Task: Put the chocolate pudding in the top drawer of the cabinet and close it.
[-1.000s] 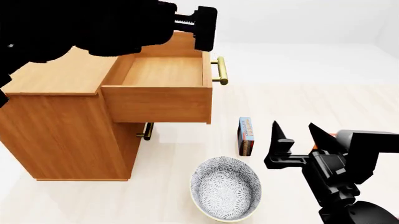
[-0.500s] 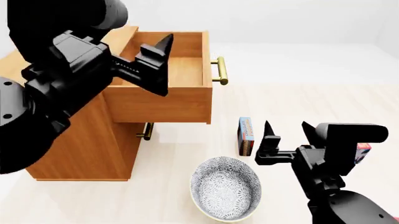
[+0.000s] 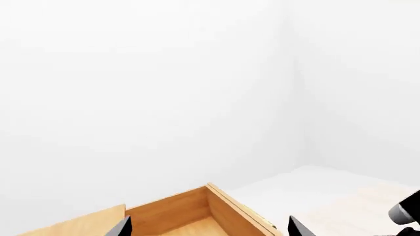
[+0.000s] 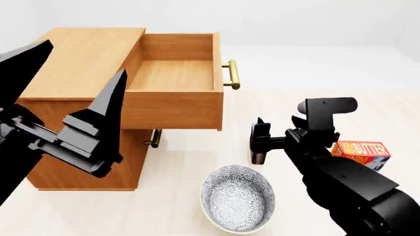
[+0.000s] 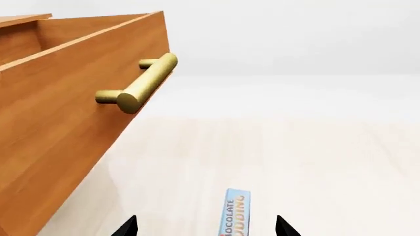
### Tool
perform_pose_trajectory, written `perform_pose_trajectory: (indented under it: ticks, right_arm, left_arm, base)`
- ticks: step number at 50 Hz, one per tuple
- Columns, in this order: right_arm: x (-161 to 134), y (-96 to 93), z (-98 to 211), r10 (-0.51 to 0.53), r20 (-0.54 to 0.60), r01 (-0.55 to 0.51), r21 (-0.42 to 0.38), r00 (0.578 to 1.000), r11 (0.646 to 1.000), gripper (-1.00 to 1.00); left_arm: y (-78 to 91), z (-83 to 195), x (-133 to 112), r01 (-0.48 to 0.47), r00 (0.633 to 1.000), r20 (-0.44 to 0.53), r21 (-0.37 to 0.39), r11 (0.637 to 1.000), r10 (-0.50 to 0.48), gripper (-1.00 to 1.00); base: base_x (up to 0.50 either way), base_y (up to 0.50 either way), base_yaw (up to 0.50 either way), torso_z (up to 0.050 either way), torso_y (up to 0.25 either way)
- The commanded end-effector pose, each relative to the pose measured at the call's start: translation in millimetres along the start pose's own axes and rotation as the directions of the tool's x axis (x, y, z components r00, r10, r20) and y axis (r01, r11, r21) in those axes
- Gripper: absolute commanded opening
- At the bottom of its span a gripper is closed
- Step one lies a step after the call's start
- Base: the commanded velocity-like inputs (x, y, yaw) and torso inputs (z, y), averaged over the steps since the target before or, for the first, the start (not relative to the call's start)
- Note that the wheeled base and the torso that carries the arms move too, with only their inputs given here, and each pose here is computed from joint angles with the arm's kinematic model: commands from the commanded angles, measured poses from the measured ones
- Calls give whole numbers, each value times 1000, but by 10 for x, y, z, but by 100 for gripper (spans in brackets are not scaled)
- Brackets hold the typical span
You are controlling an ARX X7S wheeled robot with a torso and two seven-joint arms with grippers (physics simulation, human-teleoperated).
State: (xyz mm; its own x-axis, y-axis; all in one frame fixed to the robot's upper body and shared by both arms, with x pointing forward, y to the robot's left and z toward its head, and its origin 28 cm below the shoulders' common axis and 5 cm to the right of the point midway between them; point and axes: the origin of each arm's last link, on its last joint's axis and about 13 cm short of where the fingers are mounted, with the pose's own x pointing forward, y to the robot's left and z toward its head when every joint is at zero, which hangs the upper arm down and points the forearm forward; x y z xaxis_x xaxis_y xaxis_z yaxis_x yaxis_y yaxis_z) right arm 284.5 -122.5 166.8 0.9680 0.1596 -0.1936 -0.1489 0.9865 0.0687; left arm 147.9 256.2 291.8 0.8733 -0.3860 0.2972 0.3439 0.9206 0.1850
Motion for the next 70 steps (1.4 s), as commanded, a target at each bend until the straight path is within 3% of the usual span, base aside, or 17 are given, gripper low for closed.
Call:
perform_pose_trajectory:
  ticks: [1,5,13,20,23,31,70]
  right_arm:
    - [375,-33,112,-23,-67,22,-13,998,1000,100]
    - [523,-53,98,-45,-104,43,-28,993,999,100]
    - [771,-60,61,-59,-168,49,-61,984,997,100]
    - [894,-41,35,-62,-218,57,-31,974,998,100]
    - [960,-41,-1,-90,-251,83,-41,964,996,100]
    - [1100,-47,-64,-96,-331,92,-29,939,995,100]
    - [1203,-42,-299,-99,-465,96,-30,880,995,100]
  left_arm:
    - [3,-21,-219,-73,995,66,-9,997,73,100]
    - [7,-106,-235,-127,991,47,36,991,125,100]
    - [-69,-192,-299,-152,987,52,-16,988,153,100]
    - [-149,-272,-383,-137,988,63,-76,988,141,100]
    - [-138,-325,-396,-122,991,41,-116,986,127,100]
    - [-68,-446,-403,-104,994,21,-136,985,107,100]
    - [-66,-570,-472,-82,997,-17,-142,986,80,100]
  base:
    - [0,0,0,0,0]
    - [0,0,0,0,0]
    - [0,0,0,0,0]
    - [0,0,0,0,0]
    - [0,0,0,0,0]
    - [0,0,0,0,0]
    - [0,0,0,0,0]
